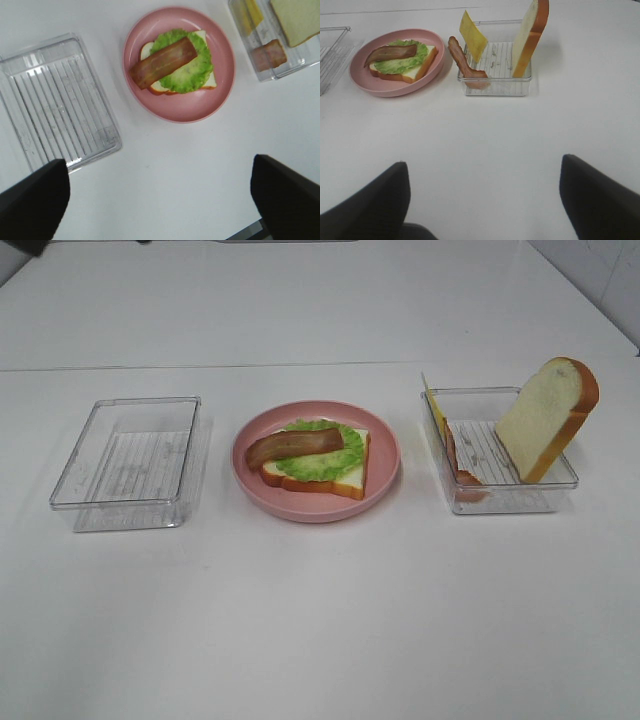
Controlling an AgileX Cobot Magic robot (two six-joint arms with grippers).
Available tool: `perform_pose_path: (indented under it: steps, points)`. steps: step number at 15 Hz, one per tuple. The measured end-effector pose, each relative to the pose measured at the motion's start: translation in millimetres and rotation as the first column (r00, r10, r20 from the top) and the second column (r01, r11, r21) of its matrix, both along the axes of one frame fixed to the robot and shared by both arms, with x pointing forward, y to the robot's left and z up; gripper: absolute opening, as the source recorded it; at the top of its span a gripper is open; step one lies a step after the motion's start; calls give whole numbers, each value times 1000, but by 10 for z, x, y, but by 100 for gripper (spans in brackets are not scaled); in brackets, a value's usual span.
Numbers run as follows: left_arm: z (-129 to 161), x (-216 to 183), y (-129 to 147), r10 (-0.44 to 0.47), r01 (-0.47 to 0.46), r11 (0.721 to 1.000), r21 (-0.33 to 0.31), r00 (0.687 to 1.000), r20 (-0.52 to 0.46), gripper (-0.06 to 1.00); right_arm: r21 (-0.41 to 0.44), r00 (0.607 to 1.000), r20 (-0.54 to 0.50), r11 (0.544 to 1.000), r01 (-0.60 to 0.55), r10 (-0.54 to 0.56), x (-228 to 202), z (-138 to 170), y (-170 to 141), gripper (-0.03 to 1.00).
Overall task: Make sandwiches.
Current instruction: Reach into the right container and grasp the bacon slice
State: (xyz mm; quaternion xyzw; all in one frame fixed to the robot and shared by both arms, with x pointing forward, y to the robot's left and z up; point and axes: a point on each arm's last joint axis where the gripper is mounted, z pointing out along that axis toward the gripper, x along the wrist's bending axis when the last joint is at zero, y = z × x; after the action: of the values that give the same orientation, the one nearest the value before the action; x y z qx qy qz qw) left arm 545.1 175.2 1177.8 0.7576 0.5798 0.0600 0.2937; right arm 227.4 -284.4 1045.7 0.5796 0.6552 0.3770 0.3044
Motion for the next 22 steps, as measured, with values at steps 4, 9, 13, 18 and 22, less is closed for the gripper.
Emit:
perform_pose_path:
  steps: [4,9,13,18,22]
  points:
    - [397,-819,364,22,-28,999,35,986,164,92,0,1000,0,1000,0,0,0,0,0,77]
    - [339,-1559,696,31,-57,994,93,967,253,92,0,1000,0,1000,0,0,0,0,0,77]
    - [34,-2206,919,12,-43,995,93,953,303,92,0,1000,0,1000,0,0,0,0,0,77]
    - [-405,-2714,1095,-37,-8,994,113,918,395,92,0,1000,0,1000,0,0,0,0,0,77]
    - [-922,-3011,1198,-25,-16,996,84,883,469,92,0,1000,1,1000,0,0,0,1,0,77]
